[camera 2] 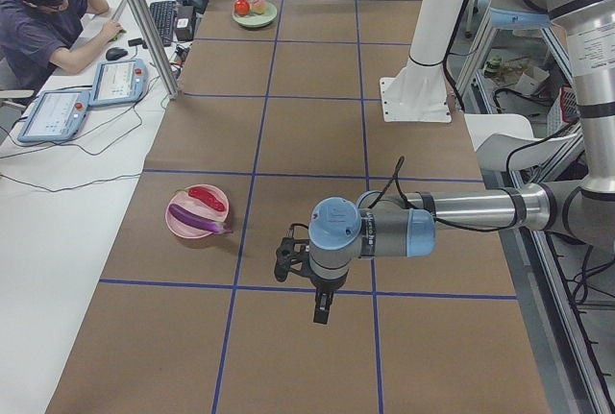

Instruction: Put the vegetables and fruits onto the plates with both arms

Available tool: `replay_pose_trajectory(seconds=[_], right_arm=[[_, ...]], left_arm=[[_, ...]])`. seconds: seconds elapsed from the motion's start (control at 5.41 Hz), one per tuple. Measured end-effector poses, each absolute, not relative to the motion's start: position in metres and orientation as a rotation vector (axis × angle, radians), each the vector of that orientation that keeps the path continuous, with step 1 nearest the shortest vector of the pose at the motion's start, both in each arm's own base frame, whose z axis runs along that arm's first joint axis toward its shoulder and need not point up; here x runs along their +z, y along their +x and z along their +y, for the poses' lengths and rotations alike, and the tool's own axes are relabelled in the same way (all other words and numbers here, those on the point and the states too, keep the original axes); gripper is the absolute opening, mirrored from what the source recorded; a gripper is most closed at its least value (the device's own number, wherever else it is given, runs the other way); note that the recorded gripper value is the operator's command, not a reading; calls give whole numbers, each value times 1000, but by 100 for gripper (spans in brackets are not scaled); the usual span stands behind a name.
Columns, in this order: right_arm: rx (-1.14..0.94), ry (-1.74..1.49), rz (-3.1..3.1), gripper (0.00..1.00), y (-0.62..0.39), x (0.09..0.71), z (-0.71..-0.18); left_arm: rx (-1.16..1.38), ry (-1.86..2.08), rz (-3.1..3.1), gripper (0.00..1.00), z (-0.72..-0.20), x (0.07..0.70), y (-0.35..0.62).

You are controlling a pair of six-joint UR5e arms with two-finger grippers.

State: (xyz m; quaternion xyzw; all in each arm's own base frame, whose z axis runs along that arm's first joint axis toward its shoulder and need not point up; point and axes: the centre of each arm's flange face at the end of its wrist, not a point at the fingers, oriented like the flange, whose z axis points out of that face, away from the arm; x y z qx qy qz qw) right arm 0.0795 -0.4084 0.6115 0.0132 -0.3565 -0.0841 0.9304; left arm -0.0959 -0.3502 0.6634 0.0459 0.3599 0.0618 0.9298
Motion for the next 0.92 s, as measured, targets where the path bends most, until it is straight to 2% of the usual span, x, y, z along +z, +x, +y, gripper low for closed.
replay_pose_trajectory(seconds=[0.92], right_arm=[[-171, 43, -730, 100, 79, 602, -410]], left_arm=[[134, 119, 732, 100, -356, 657, -96]])
